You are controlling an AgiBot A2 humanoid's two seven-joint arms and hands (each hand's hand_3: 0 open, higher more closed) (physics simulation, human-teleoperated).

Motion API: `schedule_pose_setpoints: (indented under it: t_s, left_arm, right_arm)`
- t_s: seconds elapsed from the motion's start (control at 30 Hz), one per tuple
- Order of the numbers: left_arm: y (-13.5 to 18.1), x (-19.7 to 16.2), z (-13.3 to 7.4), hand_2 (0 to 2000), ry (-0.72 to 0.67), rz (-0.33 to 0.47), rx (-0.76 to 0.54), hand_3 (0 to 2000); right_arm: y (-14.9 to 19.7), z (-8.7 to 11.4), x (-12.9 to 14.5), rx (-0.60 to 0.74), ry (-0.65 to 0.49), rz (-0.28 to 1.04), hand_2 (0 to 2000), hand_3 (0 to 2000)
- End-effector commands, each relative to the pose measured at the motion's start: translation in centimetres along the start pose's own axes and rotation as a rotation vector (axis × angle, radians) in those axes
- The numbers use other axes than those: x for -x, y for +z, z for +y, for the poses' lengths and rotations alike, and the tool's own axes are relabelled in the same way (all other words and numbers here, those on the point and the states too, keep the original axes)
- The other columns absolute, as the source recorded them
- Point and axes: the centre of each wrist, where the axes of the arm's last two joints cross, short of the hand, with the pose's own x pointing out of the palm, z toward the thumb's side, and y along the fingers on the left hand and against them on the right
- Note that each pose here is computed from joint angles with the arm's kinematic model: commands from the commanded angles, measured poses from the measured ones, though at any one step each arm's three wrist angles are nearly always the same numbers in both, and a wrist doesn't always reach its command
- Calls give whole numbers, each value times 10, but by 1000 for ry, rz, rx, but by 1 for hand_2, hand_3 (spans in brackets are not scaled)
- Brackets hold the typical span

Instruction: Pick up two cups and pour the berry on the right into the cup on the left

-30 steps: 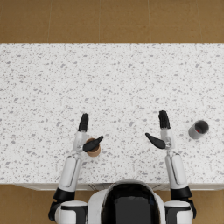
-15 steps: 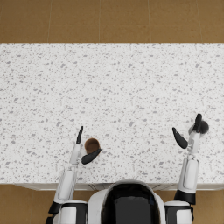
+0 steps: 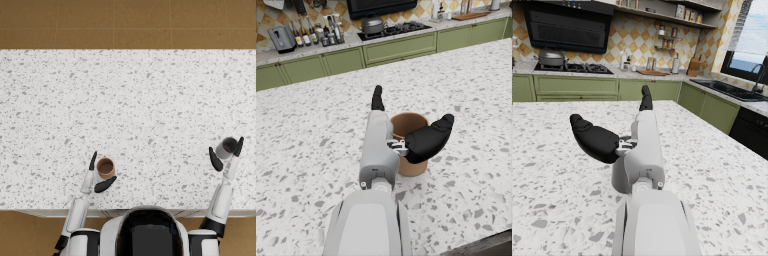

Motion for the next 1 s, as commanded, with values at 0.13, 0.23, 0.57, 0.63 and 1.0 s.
schedule_pose_setpoints:
  t_s: [0.13,0.23,0.57,0.63,1.0]
  left_arm:
    - [-7,7,-4,0,32,5,32,0]
    - [-11,5,-1,0,33,-7,40,0]
    - [-35,1,11,0,49,-48,105,0]
    - [-36,0,12,0,50,-54,110,0]
    - [-40,0,16,0,71,-77,114,0]
  right_arm:
    - [-15,-3,13,-56,-53,6,0,0]
    - [-12,-2,16,-44,-70,5,0,0]
    - [-42,-11,23,-160,-106,-13,0,0]
    - [-49,-15,21,-186,-101,-18,0,0]
    - [-83,-29,4,-327,-63,-40,0,0]
